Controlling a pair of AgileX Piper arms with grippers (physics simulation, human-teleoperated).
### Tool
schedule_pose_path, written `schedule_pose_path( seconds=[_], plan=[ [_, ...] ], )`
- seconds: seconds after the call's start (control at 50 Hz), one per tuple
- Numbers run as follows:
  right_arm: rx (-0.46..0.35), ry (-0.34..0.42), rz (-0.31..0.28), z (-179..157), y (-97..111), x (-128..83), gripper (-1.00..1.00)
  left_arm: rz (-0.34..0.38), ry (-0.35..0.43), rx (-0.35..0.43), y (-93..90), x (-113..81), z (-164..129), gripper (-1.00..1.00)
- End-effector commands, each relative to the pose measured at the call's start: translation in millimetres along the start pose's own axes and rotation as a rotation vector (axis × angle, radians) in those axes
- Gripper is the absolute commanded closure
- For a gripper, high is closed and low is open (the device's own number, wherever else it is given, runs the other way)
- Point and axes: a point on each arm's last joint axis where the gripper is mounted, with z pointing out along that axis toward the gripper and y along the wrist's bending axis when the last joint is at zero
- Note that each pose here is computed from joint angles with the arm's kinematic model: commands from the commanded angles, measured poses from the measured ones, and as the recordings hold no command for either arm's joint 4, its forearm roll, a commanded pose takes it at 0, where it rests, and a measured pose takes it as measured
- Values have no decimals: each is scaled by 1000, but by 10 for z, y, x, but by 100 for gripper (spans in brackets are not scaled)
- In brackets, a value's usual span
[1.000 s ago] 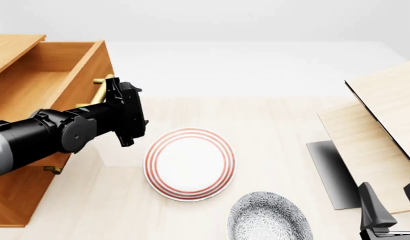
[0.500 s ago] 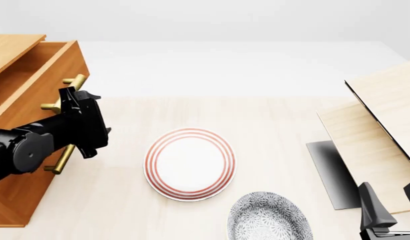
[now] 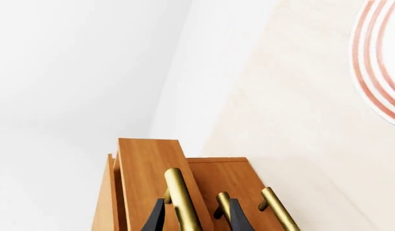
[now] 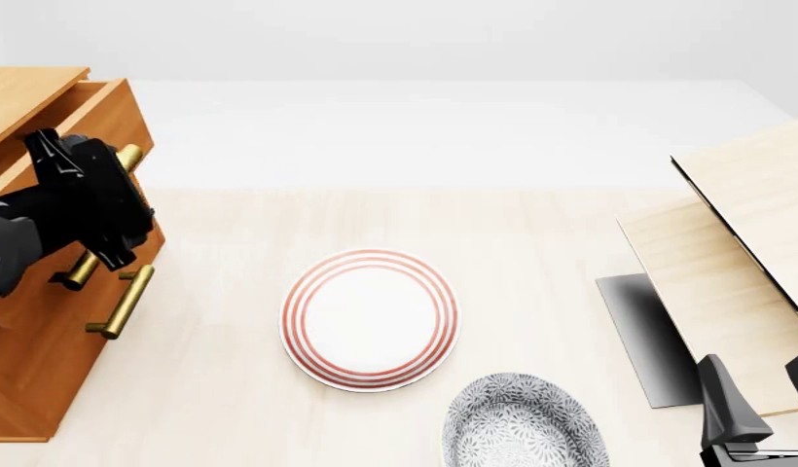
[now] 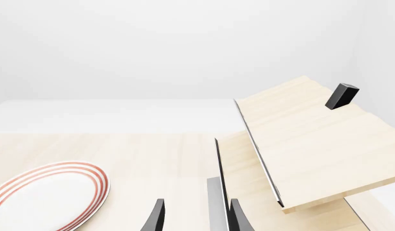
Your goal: Close the top drawer of the cabinet.
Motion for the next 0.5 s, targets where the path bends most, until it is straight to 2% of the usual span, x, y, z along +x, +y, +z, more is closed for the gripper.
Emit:
schedule_pose_path(
  seconds=[0.02,0.22,0.36,0.5],
  plan=[
    [0,0,0,0,0,0,-100,-15,78,-34,104,234,-5,-100],
    [0,0,0,0,0,0,-100,-4,134,-29,73,404,-27,-100],
    [0,0,0,0,0,0,-100,30,180,-24,6,559,-39,-100],
    [0,0,0,0,0,0,-100,28,207,-36,51,632,-69,-100]
  ],
)
